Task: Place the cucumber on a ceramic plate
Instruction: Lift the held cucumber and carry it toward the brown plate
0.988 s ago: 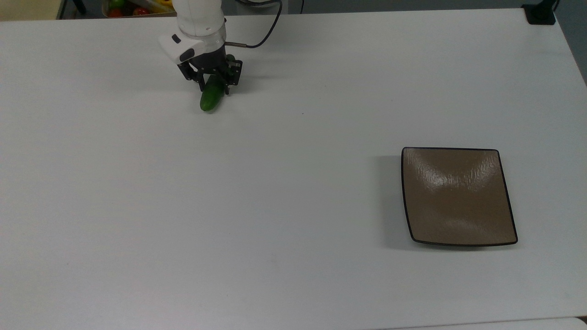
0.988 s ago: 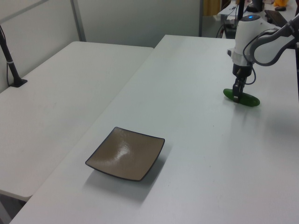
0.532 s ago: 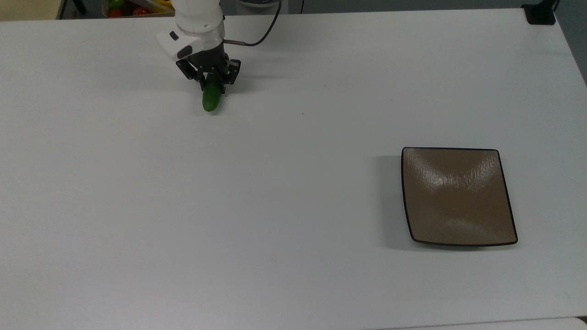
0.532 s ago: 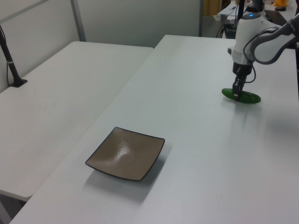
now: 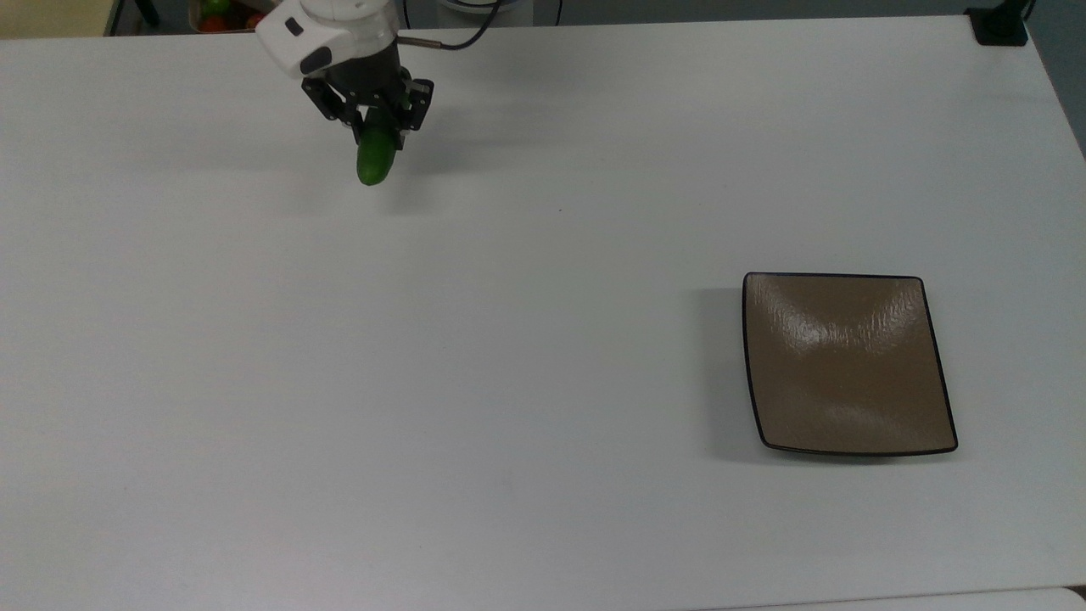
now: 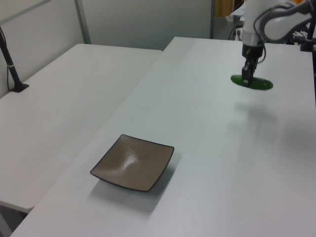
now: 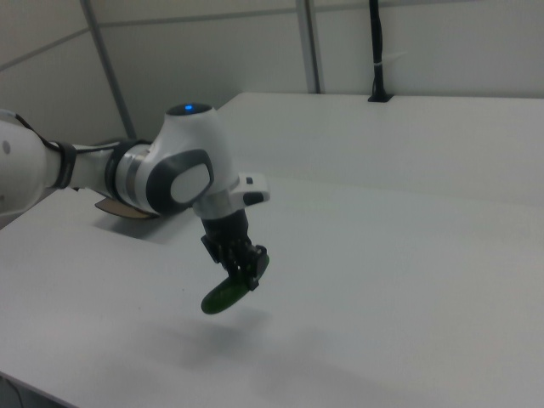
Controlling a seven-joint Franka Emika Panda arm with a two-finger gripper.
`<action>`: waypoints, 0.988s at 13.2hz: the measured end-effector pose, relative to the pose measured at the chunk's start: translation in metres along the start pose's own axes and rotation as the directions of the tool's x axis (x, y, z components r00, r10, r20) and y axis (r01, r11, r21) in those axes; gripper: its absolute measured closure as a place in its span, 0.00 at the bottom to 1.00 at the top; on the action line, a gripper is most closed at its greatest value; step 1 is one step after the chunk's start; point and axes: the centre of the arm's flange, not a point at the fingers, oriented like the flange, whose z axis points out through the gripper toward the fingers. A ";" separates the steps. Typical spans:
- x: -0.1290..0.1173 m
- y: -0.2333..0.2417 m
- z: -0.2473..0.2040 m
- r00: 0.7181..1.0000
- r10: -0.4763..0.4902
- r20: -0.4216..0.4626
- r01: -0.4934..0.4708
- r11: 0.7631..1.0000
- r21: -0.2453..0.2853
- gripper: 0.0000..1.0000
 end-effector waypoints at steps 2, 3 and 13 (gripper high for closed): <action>0.009 0.000 -0.026 1.000 -0.001 -0.011 0.001 1.000 -0.001 0.56; 0.014 -0.003 -0.041 1.000 -0.004 -0.021 0.004 1.000 0.000 0.56; 0.057 -0.074 -0.148 0.982 -0.071 -0.177 0.093 0.989 0.119 0.56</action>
